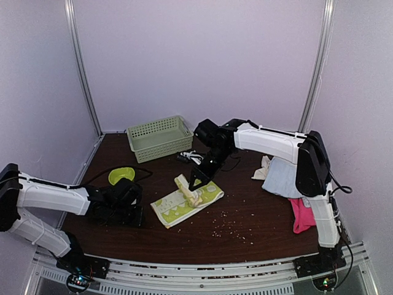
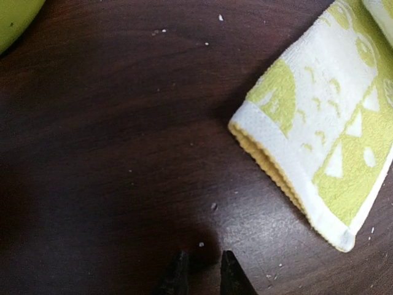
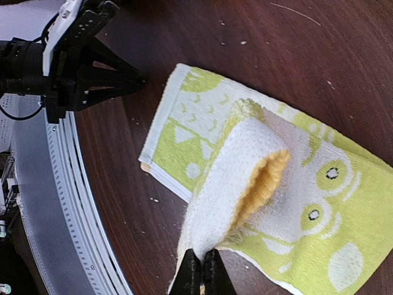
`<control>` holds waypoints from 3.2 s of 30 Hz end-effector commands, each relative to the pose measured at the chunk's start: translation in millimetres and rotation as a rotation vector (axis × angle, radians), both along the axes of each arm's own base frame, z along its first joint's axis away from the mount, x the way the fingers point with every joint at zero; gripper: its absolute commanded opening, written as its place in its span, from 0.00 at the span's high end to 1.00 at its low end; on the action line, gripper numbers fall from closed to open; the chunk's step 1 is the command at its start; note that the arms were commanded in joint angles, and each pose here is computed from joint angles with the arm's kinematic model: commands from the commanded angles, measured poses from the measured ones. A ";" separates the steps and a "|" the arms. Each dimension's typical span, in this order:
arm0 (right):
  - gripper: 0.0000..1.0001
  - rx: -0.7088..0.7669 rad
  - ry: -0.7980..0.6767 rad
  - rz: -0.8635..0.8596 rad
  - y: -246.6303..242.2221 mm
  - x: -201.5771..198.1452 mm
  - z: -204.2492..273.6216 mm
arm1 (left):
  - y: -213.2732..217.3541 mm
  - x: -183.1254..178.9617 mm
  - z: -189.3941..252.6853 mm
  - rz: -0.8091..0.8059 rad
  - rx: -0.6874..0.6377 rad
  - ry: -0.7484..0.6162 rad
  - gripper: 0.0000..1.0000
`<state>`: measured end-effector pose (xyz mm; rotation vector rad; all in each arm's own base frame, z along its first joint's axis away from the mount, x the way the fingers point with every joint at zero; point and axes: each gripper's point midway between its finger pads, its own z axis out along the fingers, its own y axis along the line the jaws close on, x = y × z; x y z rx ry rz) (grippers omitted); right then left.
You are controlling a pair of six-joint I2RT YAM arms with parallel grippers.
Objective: Roll the towels
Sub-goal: Fold the towel at the center of the board, then smooth out the towel at the center of the board.
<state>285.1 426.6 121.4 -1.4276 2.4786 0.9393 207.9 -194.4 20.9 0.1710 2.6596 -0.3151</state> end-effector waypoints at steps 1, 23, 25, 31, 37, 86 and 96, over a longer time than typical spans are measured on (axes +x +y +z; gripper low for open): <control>1.00 0.050 0.046 0.033 27.6 -17.3 8.3 | -2.8 6.8 3.6 0.014 -0.033 -0.038 0.79; 1.00 0.032 0.067 0.018 84.5 -30.2 -44.7 | -16.8 3.0 15.0 -0.038 -0.181 -0.102 0.79; 1.00 0.044 0.079 0.011 87.6 -29.8 -44.7 | -16.6 3.5 17.0 -0.036 -0.188 -0.110 0.79; 1.00 0.087 0.047 -0.015 97.9 -20.4 -31.9 | -22.6 0.2 16.6 -0.070 -0.212 -0.103 0.79; 1.00 0.082 0.058 -0.021 99.8 -20.6 -38.8 | -27.1 -1.1 17.4 -0.085 -0.236 -0.100 0.79; 0.76 -0.099 -0.195 -0.275 -59.1 98.7 -59.1 | -89.6 33.2 39.7 -0.244 -0.240 -0.098 0.73; 0.61 -0.013 -0.153 -0.255 -62.5 78.9 -25.3 | -90.2 42.5 45.6 -0.250 -0.195 -0.125 0.70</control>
